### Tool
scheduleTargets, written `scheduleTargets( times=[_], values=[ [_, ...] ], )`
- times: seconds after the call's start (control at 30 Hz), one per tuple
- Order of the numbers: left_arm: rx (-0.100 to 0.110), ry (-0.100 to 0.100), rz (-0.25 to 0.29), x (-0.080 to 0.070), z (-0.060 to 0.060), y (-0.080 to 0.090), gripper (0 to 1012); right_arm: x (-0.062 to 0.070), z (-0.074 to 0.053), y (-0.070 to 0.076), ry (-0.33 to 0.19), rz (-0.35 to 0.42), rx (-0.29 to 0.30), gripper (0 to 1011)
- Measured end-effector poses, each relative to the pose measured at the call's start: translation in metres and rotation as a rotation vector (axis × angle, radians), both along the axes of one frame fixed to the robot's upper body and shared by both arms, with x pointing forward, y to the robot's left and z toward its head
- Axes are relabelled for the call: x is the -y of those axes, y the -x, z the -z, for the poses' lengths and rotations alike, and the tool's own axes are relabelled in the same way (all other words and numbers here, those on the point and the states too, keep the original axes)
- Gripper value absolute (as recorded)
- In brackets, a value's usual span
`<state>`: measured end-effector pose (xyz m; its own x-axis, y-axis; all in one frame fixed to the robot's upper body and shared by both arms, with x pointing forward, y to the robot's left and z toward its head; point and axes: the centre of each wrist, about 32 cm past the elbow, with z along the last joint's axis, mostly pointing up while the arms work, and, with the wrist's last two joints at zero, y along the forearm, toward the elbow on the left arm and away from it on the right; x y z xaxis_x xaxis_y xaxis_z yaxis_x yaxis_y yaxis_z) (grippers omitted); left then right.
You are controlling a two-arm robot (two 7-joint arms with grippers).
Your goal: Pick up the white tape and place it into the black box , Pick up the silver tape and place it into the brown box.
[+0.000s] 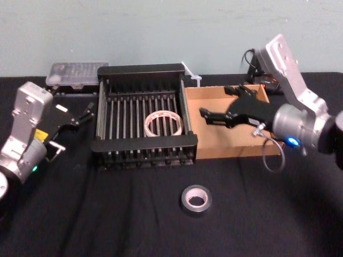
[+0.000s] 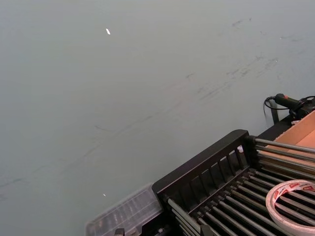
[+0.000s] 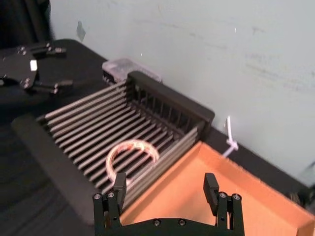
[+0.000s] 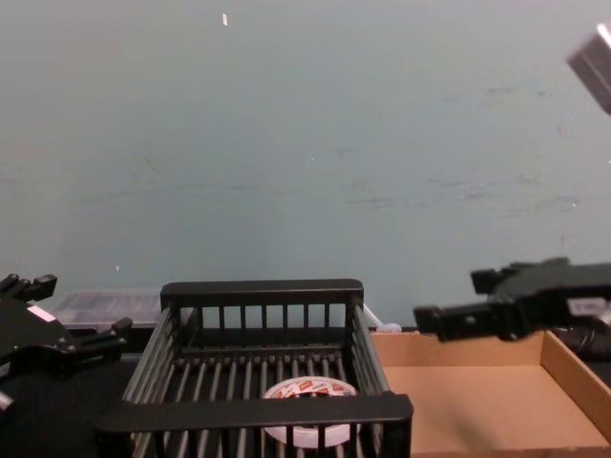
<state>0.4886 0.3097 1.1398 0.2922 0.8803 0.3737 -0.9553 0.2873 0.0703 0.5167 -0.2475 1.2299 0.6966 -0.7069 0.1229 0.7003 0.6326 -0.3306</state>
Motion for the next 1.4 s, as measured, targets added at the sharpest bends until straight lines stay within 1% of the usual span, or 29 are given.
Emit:
scheduleTargets(
  times=[0.1,0.27,0.53,0.6,0.83,1.07,1.27,1.4],
  values=[
    [0.0,0.0,0.0,0.0,0.0,0.0,1001,0.005,0.001,0.008,0.007,-0.002,-0.014,1000],
    [0.0,0.0,0.0,0.0,0.0,0.0,1001,0.014,0.007,0.027,0.029,-0.016,-0.058,1000],
    [0.0,0.0,0.0,0.0,0.0,0.0,1001,0.016,0.013,0.042,0.052,-0.052,-0.101,1000],
    [0.0,0.0,0.0,0.0,0.0,0.0,1001,0.017,0.015,0.047,0.06,-0.068,-0.125,1000],
    [0.0,0.0,0.0,0.0,0.0,0.0,1001,0.015,0.019,0.054,0.074,-0.105,-0.168,1000],
    [0.0,0.0,0.0,0.0,0.0,0.0,1001,0.01,0.023,0.058,0.09,-0.149,-0.188,1000],
    [0.0,0.0,0.0,0.0,0.0,0.0,1001,0.005,0.025,0.059,0.103,-0.179,-0.198,1000],
    [0.0,0.0,0.0,0.0,0.0,0.0,1001,0.002,0.027,0.057,0.113,-0.185,-0.21,1000]
  ],
)
